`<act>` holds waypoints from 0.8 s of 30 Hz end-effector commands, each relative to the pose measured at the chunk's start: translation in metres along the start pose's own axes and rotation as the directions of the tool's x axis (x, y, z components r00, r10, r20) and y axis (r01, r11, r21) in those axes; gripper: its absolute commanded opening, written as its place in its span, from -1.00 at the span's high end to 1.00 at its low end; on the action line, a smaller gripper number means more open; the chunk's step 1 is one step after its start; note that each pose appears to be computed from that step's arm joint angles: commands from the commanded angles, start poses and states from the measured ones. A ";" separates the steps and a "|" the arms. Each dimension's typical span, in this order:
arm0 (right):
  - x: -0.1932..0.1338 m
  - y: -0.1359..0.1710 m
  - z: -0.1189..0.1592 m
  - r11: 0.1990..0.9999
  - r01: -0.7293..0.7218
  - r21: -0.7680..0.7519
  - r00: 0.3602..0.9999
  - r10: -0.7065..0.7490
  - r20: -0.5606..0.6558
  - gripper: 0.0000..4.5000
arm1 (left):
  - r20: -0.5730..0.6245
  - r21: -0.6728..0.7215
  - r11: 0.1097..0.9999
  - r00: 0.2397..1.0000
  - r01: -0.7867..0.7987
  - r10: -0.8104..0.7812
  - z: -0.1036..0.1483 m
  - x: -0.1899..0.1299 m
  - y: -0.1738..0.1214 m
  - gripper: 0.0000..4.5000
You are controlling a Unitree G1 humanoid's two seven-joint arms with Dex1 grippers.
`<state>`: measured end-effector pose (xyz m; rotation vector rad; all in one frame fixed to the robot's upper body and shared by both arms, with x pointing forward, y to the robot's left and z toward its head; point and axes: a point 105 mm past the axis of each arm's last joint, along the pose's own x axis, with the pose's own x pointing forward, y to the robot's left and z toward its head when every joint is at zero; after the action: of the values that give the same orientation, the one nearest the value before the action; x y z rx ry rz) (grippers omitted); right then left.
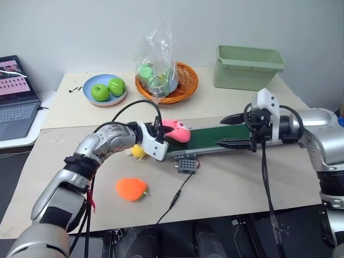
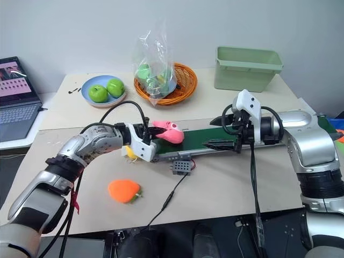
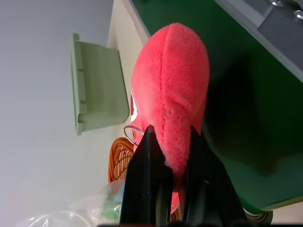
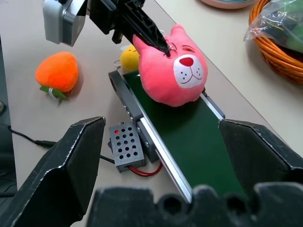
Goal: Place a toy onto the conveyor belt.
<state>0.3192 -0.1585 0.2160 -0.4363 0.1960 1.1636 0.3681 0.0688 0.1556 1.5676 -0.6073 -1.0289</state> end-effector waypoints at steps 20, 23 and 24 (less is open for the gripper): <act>-0.006 -0.011 0.017 0.998 0.018 -0.068 1.000 -0.017 0.008 -1.00 | -0.019 -0.336 0.935 0.993 -0.115 0.115 -0.004 -0.006 0.026 -0.99; -0.005 -0.010 0.017 0.997 0.013 -0.070 1.000 -0.012 0.008 -1.00 | -0.063 -0.521 0.829 0.977 -0.204 0.202 -0.012 -0.013 0.041 -0.99; -0.005 -0.010 0.017 0.997 0.012 -0.071 1.000 -0.011 0.009 -1.00 | -0.080 -0.584 0.779 0.970 -0.231 0.227 -0.015 -0.016 0.045 -0.99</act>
<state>0.3267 -0.1613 0.2188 -0.4467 0.2111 1.1593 0.3767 0.0717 0.1779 1.0723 -0.3971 -0.9678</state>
